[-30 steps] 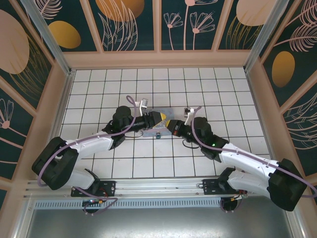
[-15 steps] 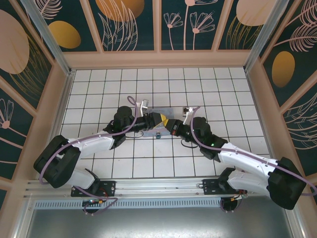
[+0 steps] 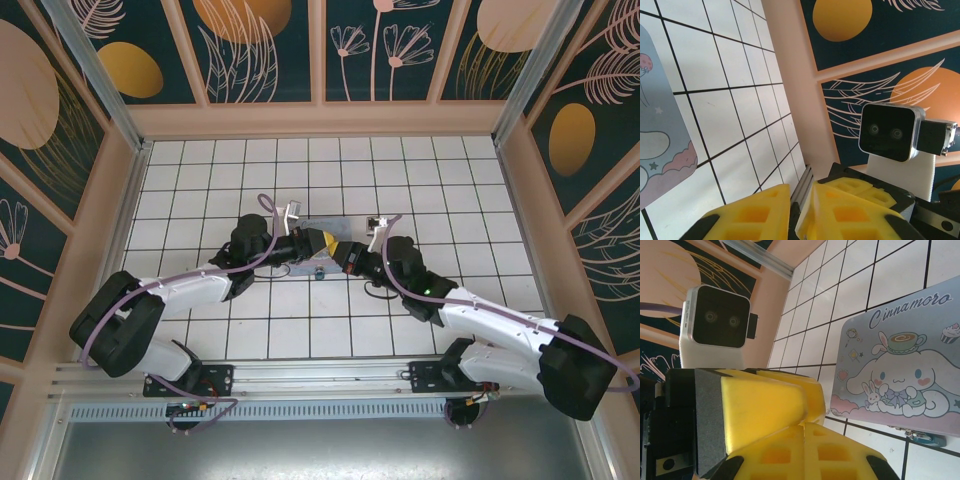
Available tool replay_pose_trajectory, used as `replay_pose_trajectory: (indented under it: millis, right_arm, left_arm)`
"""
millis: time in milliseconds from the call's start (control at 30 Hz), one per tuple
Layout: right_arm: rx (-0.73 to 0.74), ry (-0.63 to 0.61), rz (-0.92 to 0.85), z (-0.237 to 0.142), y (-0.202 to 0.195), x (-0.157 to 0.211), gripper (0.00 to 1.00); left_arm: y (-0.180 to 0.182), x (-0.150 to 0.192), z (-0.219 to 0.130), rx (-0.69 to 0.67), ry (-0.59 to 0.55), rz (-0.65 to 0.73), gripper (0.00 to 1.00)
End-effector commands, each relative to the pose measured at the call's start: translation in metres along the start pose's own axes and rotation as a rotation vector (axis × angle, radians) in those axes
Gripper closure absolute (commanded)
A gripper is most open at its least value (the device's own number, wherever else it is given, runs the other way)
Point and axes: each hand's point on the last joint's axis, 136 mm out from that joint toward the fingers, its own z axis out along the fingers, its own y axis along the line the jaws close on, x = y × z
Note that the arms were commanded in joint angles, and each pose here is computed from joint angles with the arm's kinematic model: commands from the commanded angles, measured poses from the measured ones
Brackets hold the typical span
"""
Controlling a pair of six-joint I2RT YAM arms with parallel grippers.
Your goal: Unlock a padlock with a key
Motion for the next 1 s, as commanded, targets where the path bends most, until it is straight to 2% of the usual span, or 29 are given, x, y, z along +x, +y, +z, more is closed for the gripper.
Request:
replay_pose_trajectory:
  millis: [0,167,333,400,433,467,533,600,667,767,967]
  right_arm:
    - [-0.067,-0.045,-0.010,0.000,0.024,-0.014,1.00]
    - [-0.064,-0.049,-0.006,0.002,0.024,-0.015,1.00]
    - [-0.063,-0.049,-0.004,0.005,0.023,-0.015,1.00]
    - [-0.057,-0.057,-0.002,0.002,0.023,-0.016,1.00]
    - [-0.048,-0.068,-0.002,-0.001,0.022,-0.018,0.91]
    - [-0.032,-0.083,0.001,-0.005,0.019,-0.020,0.75]
    - [-0.015,-0.116,0.005,-0.019,0.015,-0.025,0.52]
    - [0.012,-0.169,0.018,-0.033,0.007,-0.032,0.40]
    - [0.010,-0.207,0.034,-0.045,0.002,-0.037,0.36]
    - [-0.026,-0.253,0.051,-0.055,-0.002,-0.043,0.35]
    - [-0.151,-0.296,0.048,-0.050,0.010,-0.049,0.37]
  left_arm:
    - [-0.008,-0.001,0.002,0.033,0.006,0.029,0.82]
    - [-0.008,0.000,0.002,0.037,0.008,0.028,0.86]
    - [-0.007,0.001,0.001,0.037,0.009,0.031,0.98]
    - [-0.007,0.001,0.000,0.034,0.004,0.032,1.00]
    - [-0.007,0.000,-0.001,0.032,-0.001,0.040,1.00]
    - [-0.008,-0.001,-0.001,0.029,-0.008,0.053,1.00]
    - [-0.010,-0.005,-0.002,0.017,-0.026,0.084,1.00]
    - [-0.015,-0.010,-0.004,0.008,-0.048,0.133,1.00]
    - [-0.021,-0.015,-0.005,0.001,-0.065,0.185,1.00]
    - [-0.032,-0.024,-0.006,0.004,-0.096,0.270,1.00]
    - [-0.057,-0.037,-0.013,0.046,-0.169,0.413,1.00]
